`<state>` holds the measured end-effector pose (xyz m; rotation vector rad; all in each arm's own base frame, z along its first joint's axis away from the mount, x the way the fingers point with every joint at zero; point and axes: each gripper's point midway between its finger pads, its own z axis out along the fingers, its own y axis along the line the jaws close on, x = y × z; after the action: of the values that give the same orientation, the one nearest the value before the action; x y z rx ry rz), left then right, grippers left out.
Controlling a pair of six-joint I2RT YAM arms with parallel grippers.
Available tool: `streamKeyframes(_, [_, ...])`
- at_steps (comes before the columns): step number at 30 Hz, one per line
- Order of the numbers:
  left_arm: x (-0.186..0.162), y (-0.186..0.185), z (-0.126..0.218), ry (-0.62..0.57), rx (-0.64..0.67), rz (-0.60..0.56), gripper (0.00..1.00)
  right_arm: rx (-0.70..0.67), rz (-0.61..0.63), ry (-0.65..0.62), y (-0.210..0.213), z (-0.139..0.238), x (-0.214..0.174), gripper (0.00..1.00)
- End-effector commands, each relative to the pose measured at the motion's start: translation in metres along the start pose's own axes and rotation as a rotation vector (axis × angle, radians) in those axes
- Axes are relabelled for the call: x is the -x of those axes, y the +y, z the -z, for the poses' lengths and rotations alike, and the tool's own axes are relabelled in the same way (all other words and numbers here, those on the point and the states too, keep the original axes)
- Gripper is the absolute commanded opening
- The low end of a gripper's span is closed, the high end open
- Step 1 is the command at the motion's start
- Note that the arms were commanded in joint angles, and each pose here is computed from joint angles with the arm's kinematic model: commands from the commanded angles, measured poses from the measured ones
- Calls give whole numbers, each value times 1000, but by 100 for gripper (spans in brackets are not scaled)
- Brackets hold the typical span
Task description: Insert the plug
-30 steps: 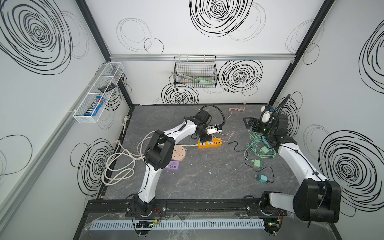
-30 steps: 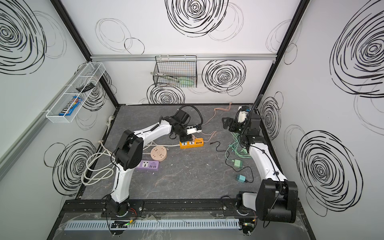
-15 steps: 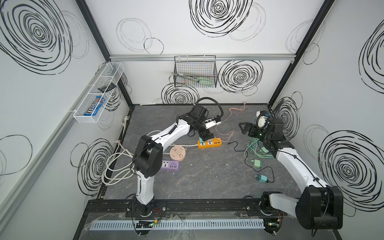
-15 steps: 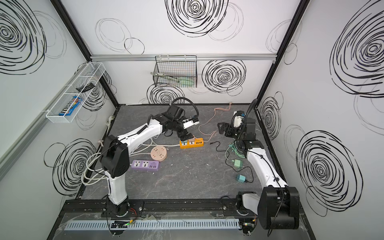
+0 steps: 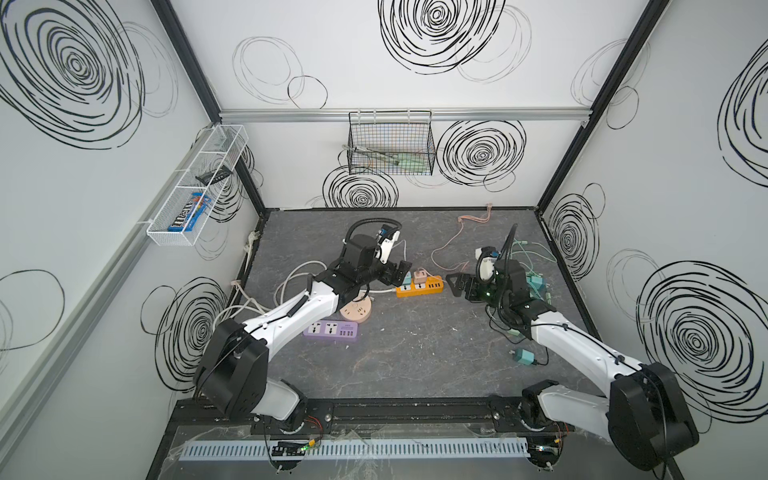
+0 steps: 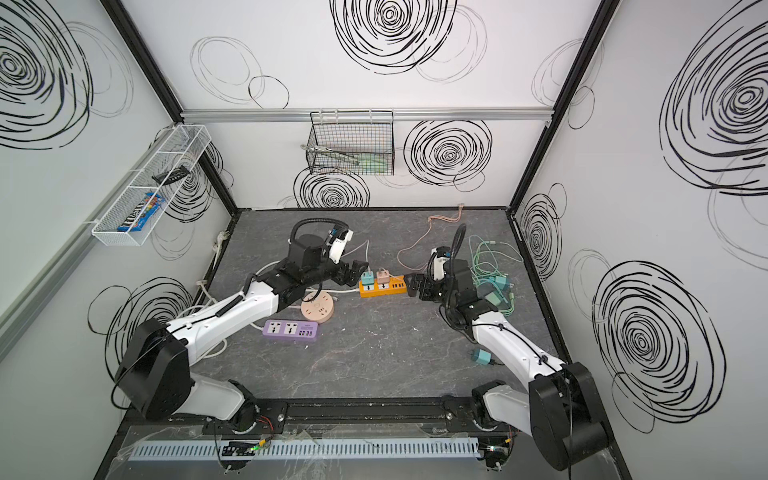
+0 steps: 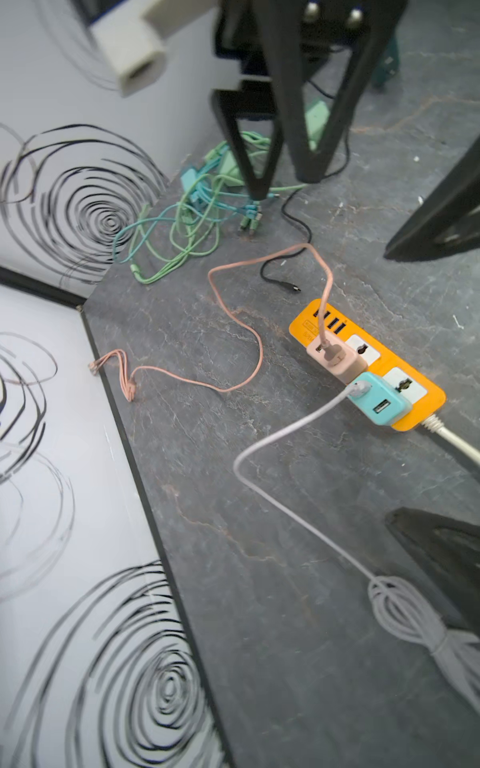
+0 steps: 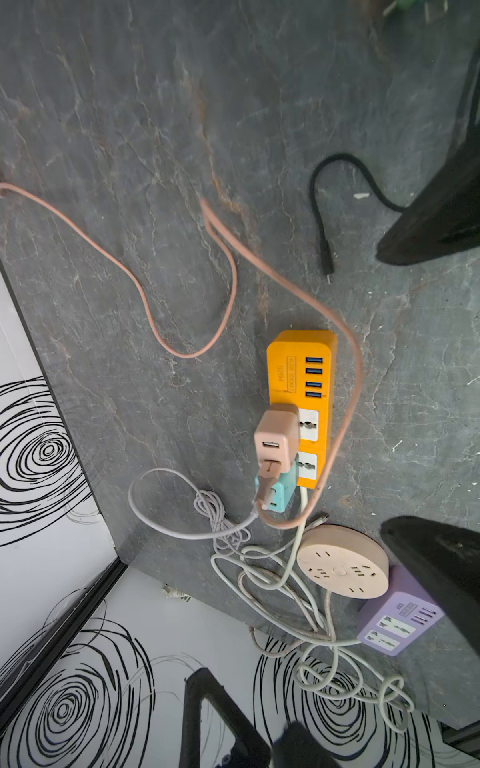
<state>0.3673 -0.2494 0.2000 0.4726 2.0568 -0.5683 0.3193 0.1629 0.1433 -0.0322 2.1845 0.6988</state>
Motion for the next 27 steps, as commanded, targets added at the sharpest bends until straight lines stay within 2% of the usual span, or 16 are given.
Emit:
streamKeyframes(1, [2, 10, 15, -101, 39, 267, 96, 33, 32, -88, 10, 8, 2, 100])
streamKeyframes(4, [-29, 2, 20, -68, -9, 370, 96, 78, 102, -84, 17, 13, -15, 98])
streamKeyframes(6, [-49, -12, 18, -30, -94, 445, 96, 112, 132, -74, 22, 13, -27, 95])
streamKeyframes(11, [-82, -46, 5, 63, -290, 607, 96, 157, 136, -55, 25, 6, -48, 90])
streamKeyframes(15, [-89, -56, -8, 72, -382, 731, 96, 112, 84, 1, 14, -15, -60, 83])
streamKeyframes(17, [-90, -55, -14, 69, -392, 765, 96, 97, 69, 27, 11, -27, -63, 77])
streamKeyframes(21, [-103, -39, -29, 77, -332, 802, 96, 52, 17, 66, 0, -52, -69, 58])
streamKeyframes(24, [-110, -31, -33, 65, -321, 826, 96, 24, -19, 91, -6, -70, -72, 53])
streamKeyframes(27, [-116, -24, -41, 65, -295, 831, 96, 16, -43, 96, -9, -84, -74, 42])
